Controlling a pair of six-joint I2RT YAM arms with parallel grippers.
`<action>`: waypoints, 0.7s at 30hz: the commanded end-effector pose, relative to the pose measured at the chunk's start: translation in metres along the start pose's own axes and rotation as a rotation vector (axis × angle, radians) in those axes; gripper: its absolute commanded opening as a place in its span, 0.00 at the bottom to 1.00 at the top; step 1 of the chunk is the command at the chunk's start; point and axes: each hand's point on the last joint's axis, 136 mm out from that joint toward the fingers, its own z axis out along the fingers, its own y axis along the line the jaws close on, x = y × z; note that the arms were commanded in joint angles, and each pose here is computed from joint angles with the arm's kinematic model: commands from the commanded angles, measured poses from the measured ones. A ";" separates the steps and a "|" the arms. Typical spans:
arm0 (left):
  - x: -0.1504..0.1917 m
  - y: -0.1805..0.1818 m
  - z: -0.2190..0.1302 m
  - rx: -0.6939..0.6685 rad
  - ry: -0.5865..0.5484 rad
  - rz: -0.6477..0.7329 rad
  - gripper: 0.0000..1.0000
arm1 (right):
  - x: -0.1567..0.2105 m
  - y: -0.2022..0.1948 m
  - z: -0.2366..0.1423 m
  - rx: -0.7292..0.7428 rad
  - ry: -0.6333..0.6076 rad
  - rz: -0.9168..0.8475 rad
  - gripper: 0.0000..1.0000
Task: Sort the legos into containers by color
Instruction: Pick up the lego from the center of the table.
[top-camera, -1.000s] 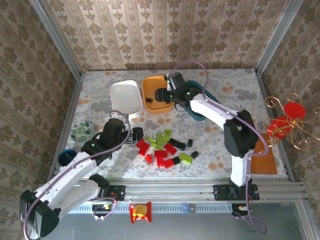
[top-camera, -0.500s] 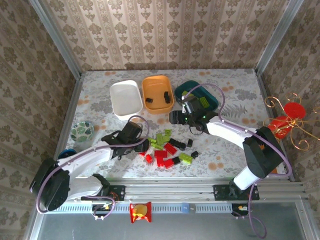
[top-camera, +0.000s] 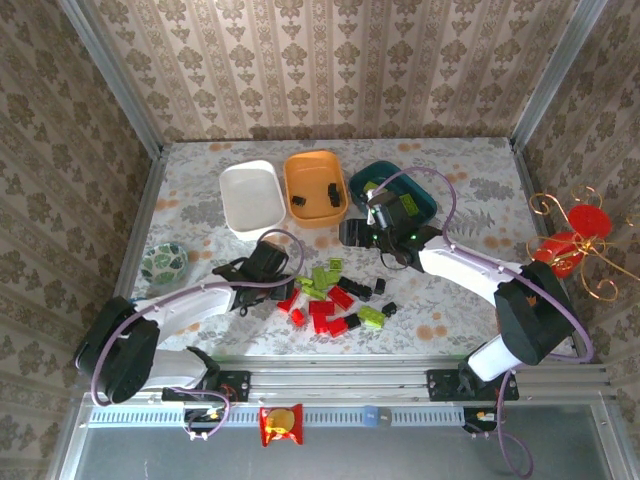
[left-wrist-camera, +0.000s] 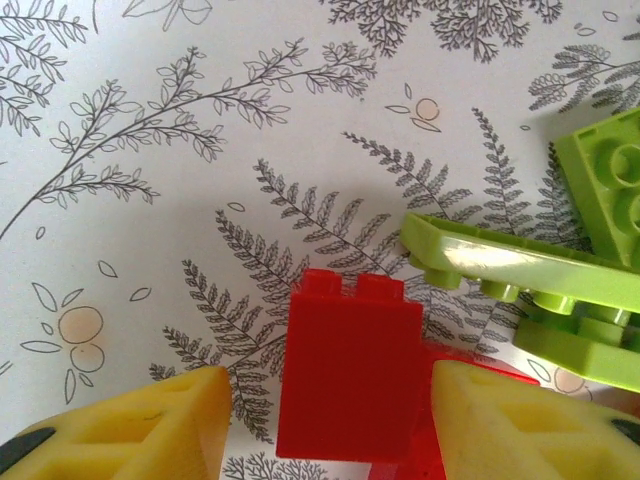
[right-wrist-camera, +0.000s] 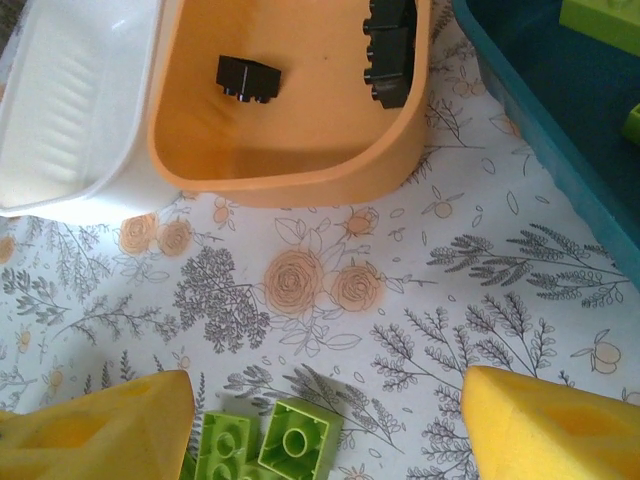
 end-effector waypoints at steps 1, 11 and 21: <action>-0.009 0.002 0.003 0.000 -0.025 0.007 0.55 | -0.006 0.006 -0.007 -0.024 -0.031 0.010 0.72; 0.000 0.003 0.014 -0.006 0.017 0.008 0.50 | -0.006 0.005 -0.008 -0.019 -0.031 0.007 0.72; -0.032 -0.001 -0.018 0.016 -0.089 -0.005 0.25 | -0.006 0.002 -0.011 -0.004 -0.039 0.012 0.72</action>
